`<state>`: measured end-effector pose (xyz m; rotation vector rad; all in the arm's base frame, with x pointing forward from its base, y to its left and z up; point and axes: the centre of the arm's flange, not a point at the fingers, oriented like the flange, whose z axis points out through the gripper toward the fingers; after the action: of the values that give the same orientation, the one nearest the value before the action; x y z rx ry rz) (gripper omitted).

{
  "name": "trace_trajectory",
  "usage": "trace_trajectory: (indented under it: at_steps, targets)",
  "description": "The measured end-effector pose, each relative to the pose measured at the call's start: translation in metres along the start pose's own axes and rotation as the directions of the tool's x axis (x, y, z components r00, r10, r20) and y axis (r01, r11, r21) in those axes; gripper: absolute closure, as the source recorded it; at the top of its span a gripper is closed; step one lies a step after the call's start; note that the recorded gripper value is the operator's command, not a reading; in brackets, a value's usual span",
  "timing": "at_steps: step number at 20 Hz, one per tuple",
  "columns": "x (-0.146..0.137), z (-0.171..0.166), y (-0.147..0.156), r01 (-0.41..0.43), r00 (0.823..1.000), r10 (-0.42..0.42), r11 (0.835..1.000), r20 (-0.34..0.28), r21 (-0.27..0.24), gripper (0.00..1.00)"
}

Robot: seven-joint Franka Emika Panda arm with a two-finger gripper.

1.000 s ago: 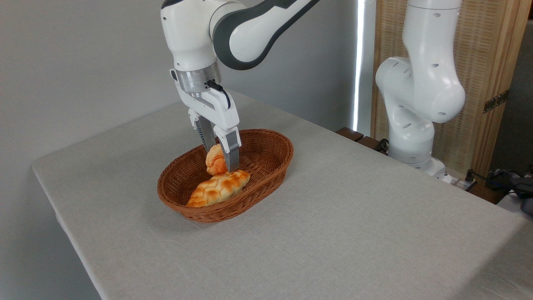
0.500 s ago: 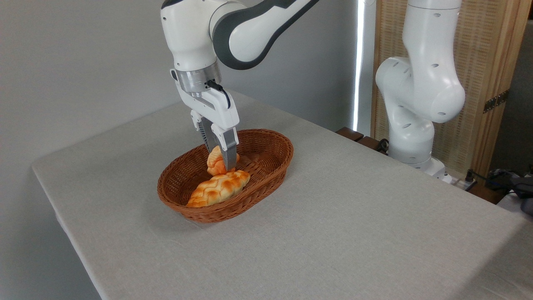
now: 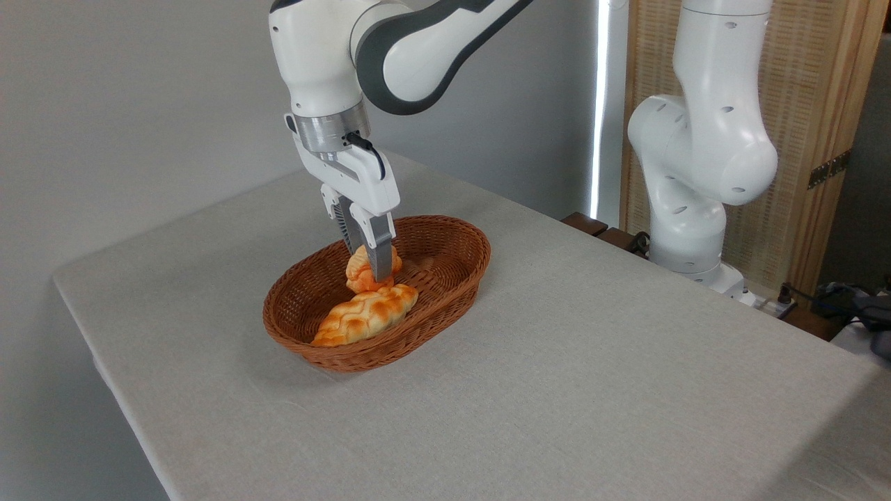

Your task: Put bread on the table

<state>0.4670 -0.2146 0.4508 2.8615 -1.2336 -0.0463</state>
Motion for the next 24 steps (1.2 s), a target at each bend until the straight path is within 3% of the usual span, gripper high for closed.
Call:
trace_trajectory:
  at_steps: [6, 15, 24]
  targets:
    - [0.001, -0.004, 0.0, 0.0, 1.0, 0.0, 1.0, -0.008, 0.004, 0.54]
    - [0.003, -0.049, -0.017, 0.029, 0.995, -0.025, 0.999, -0.093, 0.038, 0.53]
    - [-0.069, -0.07, -0.126, 0.1, 0.986, -0.093, 0.994, -0.14, 0.041, 0.53]
